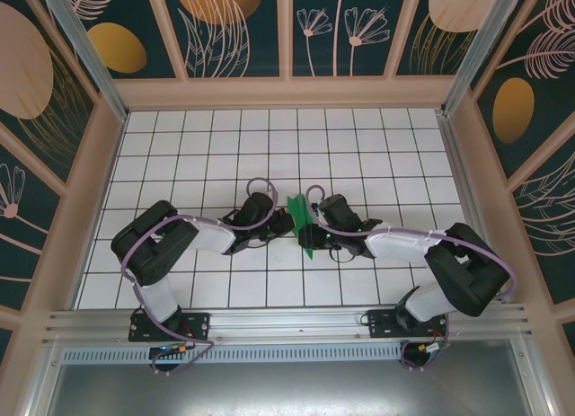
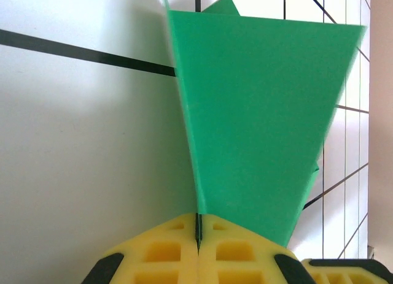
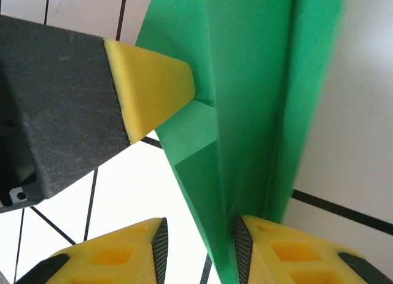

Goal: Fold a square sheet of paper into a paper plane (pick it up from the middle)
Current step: Move the paper plane to the top-center of the table.

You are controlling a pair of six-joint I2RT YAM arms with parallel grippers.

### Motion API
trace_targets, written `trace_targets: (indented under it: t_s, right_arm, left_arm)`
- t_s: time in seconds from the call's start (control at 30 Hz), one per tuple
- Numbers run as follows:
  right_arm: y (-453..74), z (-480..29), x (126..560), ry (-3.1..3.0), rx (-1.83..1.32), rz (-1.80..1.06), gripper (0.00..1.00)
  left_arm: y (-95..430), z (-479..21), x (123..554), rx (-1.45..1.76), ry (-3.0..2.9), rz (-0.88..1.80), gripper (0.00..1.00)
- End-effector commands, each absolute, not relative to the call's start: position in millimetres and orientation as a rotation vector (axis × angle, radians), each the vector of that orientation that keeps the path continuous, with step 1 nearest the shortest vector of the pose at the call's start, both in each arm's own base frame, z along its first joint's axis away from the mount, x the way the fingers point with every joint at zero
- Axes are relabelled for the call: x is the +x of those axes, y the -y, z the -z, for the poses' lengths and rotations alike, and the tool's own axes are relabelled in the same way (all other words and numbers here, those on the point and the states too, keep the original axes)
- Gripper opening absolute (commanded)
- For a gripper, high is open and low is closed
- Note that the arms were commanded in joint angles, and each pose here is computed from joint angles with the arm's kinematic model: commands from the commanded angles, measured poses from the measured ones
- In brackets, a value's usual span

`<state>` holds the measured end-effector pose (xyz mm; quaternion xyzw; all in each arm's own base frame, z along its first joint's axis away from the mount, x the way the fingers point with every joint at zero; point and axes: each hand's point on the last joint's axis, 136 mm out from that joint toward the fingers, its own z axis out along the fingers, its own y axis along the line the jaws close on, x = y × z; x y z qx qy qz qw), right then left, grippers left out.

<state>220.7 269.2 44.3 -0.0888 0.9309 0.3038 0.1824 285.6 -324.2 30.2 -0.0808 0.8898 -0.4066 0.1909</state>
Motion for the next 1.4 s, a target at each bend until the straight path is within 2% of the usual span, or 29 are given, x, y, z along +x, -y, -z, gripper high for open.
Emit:
trace_targets:
  t_s: [0.0, 0.17, 0.67, 1.0, 1.07, 1.17, 1.23, 1.3, 1.37]
  right_arm:
    - [-261.2, -40.8, 213.0, -2.656, -0.197, -0.814, 0.37]
    - [-260.0, -36.7, 211.0, -2.668, -0.195, -0.786, 0.37]
    - [-258.2, -32.7, 241.5, -2.647, -0.178, -0.597, 0.34]
    - [-248.9, -24.7, 249.8, -2.669, -0.131, -0.461, 0.25]
    - [-248.5, -25.7, 250.2, -2.667, -0.129, -0.451, 0.20]
    - [-247.5, -27.5, 251.3, -2.665, -0.128, -0.427, 0.11]
    - [-244.1, -29.2, 252.2, -2.665, -0.122, -0.395, 0.08]
    - [-237.0, -32.8, 254.0, -2.657, -0.108, -0.347, 0.07]
    - [-230.5, -36.8, 255.6, -2.648, -0.097, -0.304, 0.07]
  left_arm:
    - [329.6, -30.8, 288.8, -0.235, -2.494, 1.150, 0.00]
    - [330.3, -31.3, 288.7, -0.233, -2.495, 1.155, 0.00]
    - [334.5, -35.0, 284.6, -0.209, -2.500, 1.195, 0.00]
    - [334.1, -36.2, 283.7, -0.212, -2.505, 1.195, 0.01]
    - [332.7, -37.8, 284.5, -0.214, -2.505, 1.182, 0.04]
    - [327.4, -43.1, 288.4, -0.221, -2.501, 1.133, 0.15]
    - [321.4, -49.5, 292.1, -0.228, -2.493, 1.080, 0.28]
    - [308.6, -60.5, 297.3, -0.252, -2.476, 0.996, 0.46]
    - [293.6, -67.1, 302.1, -0.283, -2.462, 0.909, 0.58]
